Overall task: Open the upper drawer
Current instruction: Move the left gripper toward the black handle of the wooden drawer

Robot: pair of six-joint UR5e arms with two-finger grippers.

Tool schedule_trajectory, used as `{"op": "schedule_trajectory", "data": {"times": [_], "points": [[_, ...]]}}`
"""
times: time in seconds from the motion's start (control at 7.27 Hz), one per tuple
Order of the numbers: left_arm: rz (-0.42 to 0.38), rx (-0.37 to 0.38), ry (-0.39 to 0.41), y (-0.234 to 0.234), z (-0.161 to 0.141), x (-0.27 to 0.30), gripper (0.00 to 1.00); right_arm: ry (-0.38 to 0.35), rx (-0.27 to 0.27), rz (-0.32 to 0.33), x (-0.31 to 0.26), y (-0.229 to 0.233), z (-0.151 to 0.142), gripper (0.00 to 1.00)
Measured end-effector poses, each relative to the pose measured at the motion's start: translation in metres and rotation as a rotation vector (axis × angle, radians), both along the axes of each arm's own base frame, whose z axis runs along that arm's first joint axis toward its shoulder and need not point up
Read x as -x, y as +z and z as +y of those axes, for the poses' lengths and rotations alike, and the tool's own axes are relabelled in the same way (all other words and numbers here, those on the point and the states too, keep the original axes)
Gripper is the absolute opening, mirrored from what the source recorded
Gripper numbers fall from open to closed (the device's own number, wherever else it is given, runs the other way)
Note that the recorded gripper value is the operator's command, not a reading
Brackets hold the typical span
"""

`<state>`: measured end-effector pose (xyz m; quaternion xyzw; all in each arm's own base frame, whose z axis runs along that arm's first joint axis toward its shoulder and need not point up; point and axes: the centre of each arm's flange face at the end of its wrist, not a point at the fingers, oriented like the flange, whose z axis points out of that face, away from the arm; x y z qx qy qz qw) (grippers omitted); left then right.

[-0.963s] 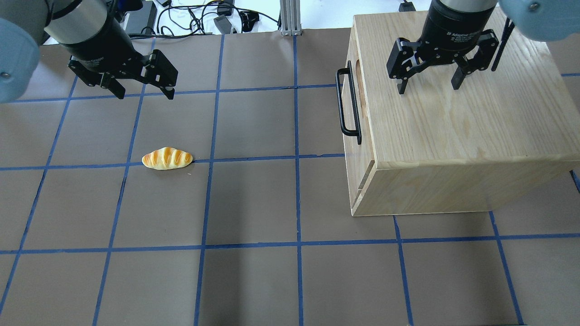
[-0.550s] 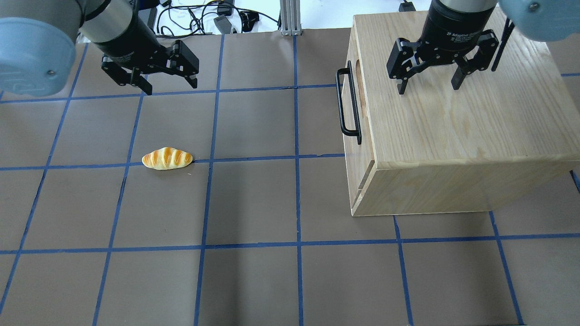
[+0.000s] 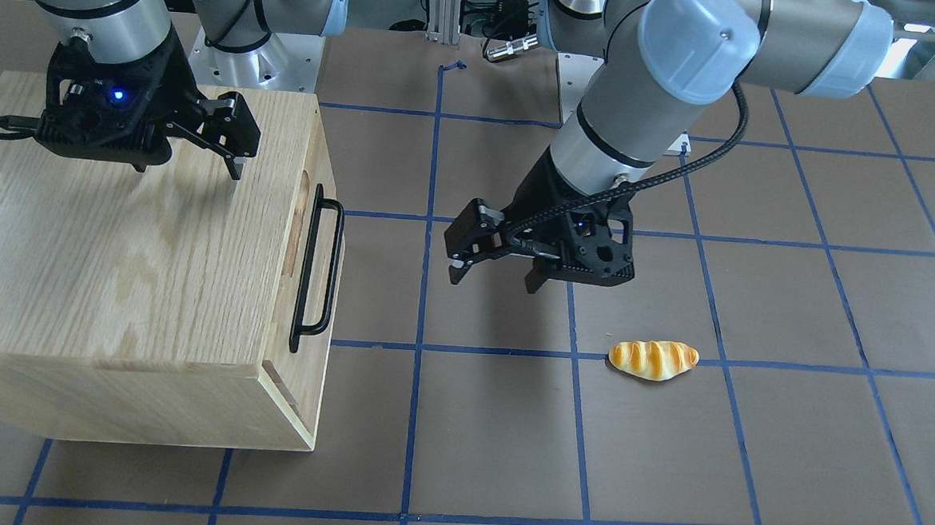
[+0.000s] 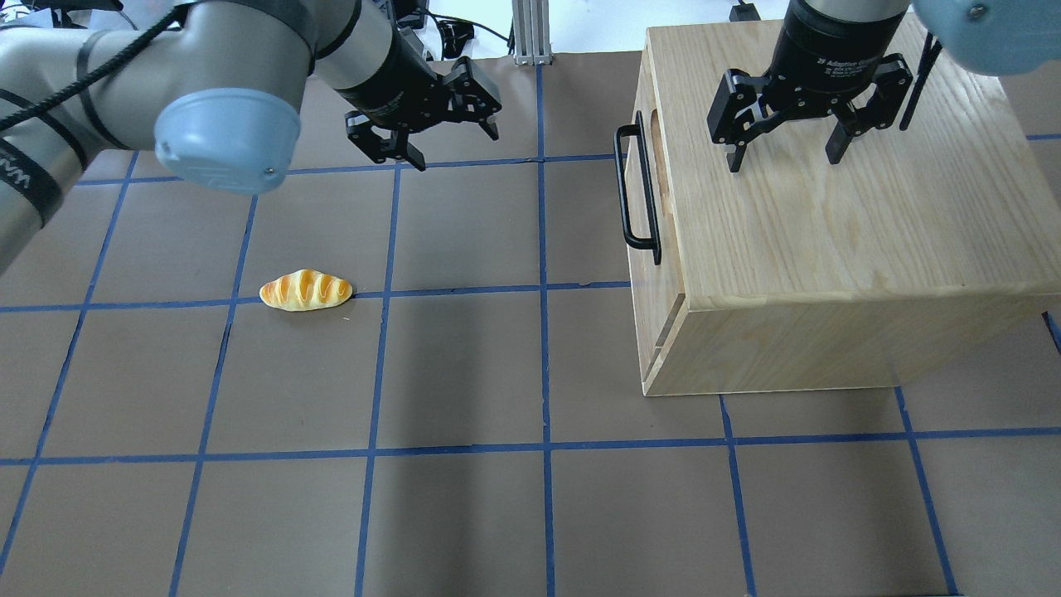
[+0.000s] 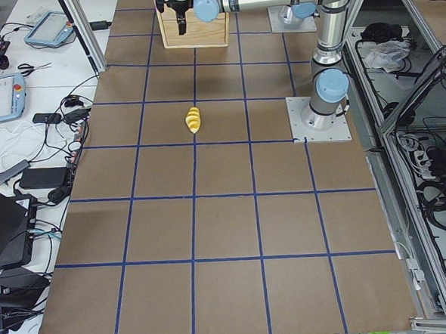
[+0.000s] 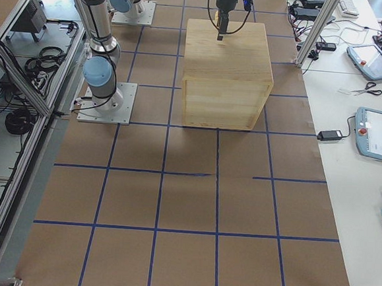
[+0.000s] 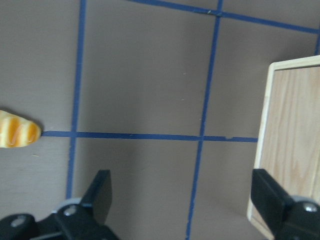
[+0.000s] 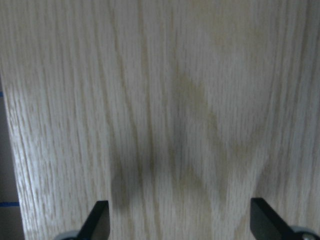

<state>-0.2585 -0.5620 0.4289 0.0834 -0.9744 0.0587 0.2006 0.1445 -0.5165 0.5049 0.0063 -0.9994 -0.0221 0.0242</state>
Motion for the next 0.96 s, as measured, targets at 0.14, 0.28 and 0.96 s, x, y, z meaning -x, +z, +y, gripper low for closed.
{"op": "schedule_trajectory", "data": {"times": [0.14, 0.28, 0.96], "points": [[0.054, -0.008, -0.004, -0.008, 0.001, 0.022, 1.0, 0.001, 0.0, 0.0, 0.0, 0.0, 0.0, 1.0], [0.08, -0.012, -0.014, -0.015, 0.004, 0.042, 1.0, 0.001, 0.0, 0.0, 0.0, 0.0, 0.0, 1.0], [0.092, -0.011, -0.071, -0.044, 0.011, 0.092, 1.0, 0.001, 0.0, 0.0, 0.0, 0.0, 0.0, 1.0]]}}
